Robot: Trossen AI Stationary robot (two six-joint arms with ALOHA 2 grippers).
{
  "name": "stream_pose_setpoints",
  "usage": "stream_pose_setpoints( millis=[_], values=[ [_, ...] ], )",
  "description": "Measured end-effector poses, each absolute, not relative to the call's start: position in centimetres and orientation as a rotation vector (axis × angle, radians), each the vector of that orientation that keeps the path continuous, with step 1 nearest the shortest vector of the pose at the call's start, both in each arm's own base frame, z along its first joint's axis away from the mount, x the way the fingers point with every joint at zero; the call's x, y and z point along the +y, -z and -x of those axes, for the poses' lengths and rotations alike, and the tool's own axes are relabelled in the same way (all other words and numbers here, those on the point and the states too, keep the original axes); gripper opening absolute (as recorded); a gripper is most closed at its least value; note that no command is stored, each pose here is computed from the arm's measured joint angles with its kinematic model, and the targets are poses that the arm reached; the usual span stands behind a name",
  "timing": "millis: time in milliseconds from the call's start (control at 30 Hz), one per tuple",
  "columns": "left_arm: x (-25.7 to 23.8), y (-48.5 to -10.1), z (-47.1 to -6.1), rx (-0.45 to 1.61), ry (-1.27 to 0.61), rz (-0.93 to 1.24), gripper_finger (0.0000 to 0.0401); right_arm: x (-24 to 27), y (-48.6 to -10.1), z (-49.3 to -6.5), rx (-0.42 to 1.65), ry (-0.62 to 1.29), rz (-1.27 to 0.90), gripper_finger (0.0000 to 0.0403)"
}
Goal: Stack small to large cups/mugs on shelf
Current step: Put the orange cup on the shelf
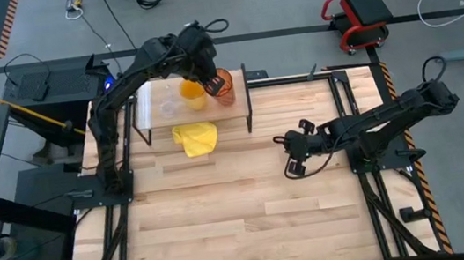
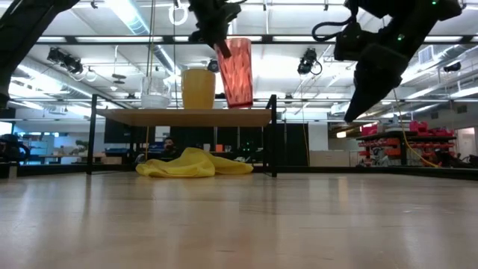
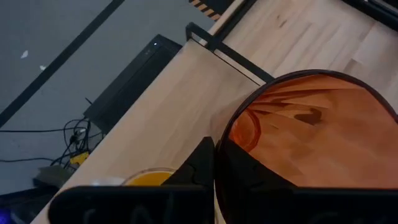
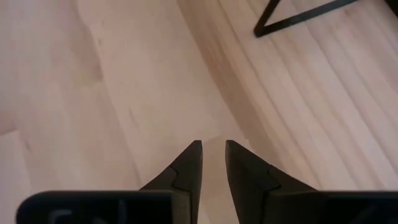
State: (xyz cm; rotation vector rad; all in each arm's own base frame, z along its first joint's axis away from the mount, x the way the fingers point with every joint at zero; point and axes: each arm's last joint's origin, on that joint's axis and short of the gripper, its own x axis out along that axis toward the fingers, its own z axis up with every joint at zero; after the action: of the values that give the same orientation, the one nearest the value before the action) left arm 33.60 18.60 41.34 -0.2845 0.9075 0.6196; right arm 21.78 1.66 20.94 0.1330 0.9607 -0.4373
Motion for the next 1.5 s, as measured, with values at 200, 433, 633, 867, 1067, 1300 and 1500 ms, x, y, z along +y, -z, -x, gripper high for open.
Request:
stream_pose_setpoints(
  millis=[200,433,633,867,1067,1300,1500],
  values=[
    [18.8,-41.3,-33.5,0.909,-0.617,0.274,0.0015,0.9,-21.0,-21.9,0.954,0.453,-0.134,0.0073],
    [19.0,-41.2,-33.8,0.899,-0.611,0.273,0.0013,0.8,-21.1,-22.1,0.949,0.437,-0.13,0.0073],
    [19.0,-41.2,-33.9,0.898,-0.611,0.275,0.0022,-0.1,-21.7,-23.0,0.863,0.397,-0.046,0.0072],
    [19.0,-41.2,-33.9,0.891,-0.616,0.283,0.0013,-4.6,-26.1,-24.8,0.652,0.479,0.046,0.0072],
    [19.0,-41.2,-33.9,0.89,-0.617,0.284,0.0029,-9.5,-30.4,-25.2,0.41,0.4,0.023,0.0044],
    [19.7,-40.4,-34.3,0.903,-0.618,0.285,0.0013,-14.4,-30.3,-25.7,0.358,0.287,-0.084,0.001],
    [19.8,-40.2,-34.5,0.907,-0.613,0.281,0.0033,-16.7,-28.4,-27.4,0.422,0.274,-0.117,0.0005]
  ],
)
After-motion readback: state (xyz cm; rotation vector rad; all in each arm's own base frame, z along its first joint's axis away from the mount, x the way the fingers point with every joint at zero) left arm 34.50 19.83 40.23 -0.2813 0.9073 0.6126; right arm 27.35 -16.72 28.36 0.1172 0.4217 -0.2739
